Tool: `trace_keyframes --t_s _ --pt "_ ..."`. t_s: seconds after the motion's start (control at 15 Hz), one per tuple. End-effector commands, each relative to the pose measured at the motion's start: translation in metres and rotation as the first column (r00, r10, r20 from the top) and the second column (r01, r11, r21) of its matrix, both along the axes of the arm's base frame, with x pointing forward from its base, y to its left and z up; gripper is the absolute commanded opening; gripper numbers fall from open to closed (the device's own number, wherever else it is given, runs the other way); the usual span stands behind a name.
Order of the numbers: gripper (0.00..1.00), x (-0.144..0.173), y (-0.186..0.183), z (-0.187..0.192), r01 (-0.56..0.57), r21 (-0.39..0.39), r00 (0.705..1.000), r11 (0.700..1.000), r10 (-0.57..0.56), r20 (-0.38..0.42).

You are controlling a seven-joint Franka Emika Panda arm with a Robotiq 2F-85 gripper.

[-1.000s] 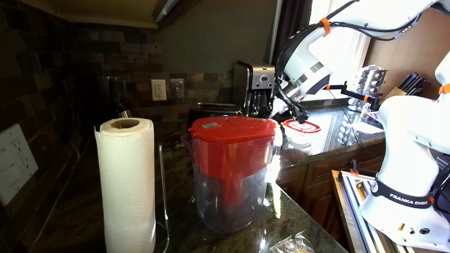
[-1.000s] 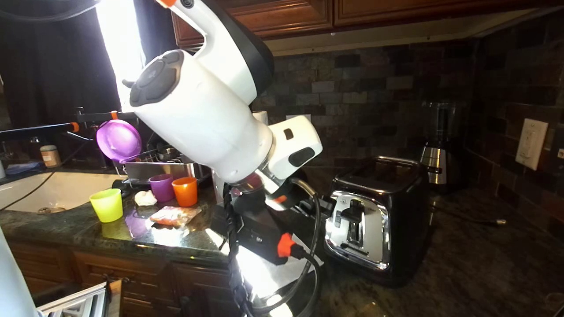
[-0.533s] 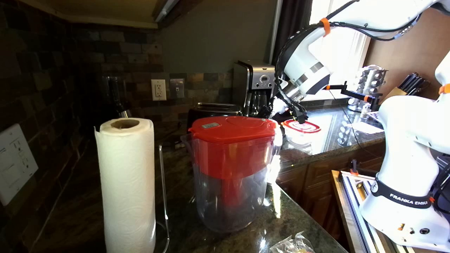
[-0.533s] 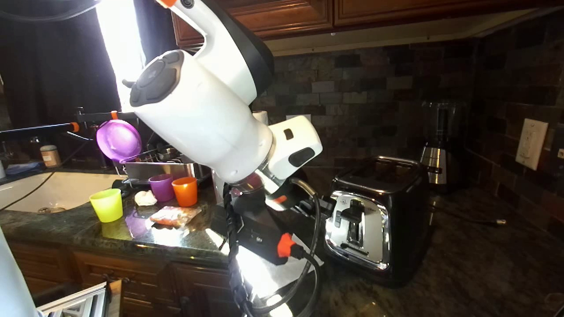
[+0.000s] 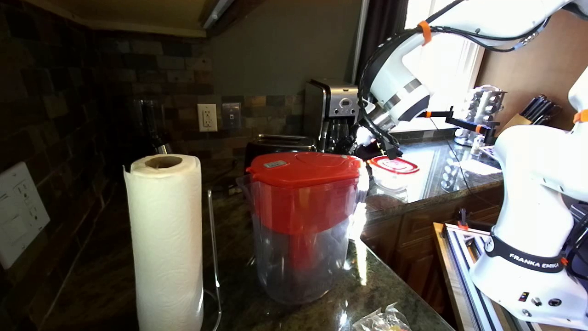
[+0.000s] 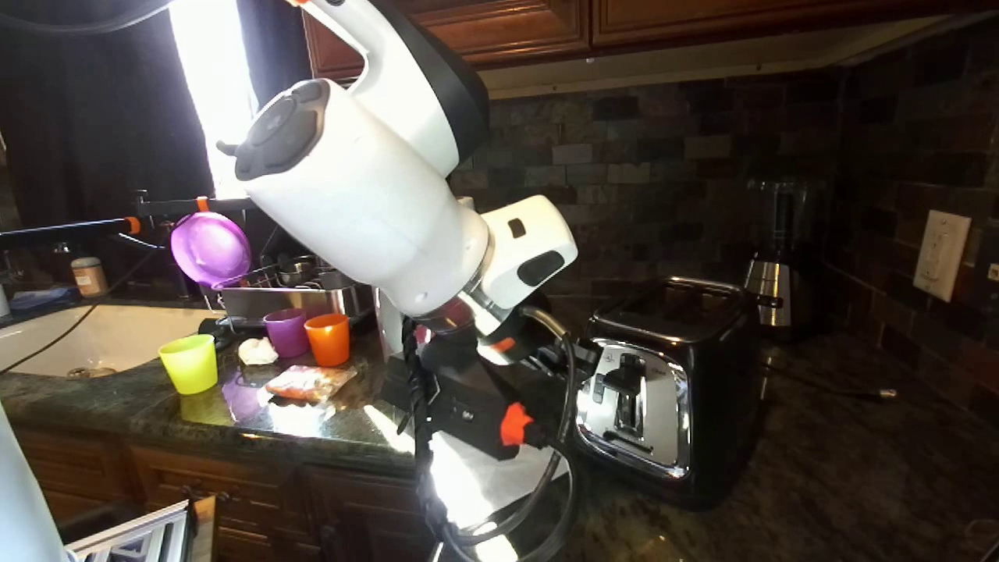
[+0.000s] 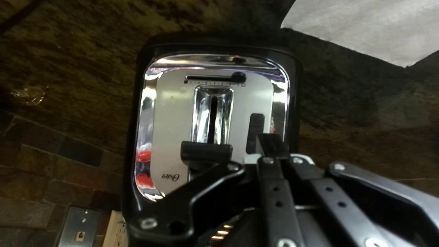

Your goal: Press a button on the toaster

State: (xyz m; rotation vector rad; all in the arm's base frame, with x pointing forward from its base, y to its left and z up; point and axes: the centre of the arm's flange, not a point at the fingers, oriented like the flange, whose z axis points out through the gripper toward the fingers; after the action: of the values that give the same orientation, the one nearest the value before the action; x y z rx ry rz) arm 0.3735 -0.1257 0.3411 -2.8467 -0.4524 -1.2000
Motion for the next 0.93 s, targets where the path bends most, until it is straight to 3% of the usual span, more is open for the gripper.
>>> trace_keyframes --t_s 0.0,0.33,0.87 --pt "0.00 0.004 -0.006 -0.003 0.005 0.006 1.000 1.000 -0.005 -0.001" --pt "0.00 0.008 -0.009 -0.012 0.015 0.021 0.999 1.000 -0.014 -0.040" --pt "0.00 0.026 -0.008 -0.020 0.004 0.036 1.000 0.999 -0.003 -0.031"
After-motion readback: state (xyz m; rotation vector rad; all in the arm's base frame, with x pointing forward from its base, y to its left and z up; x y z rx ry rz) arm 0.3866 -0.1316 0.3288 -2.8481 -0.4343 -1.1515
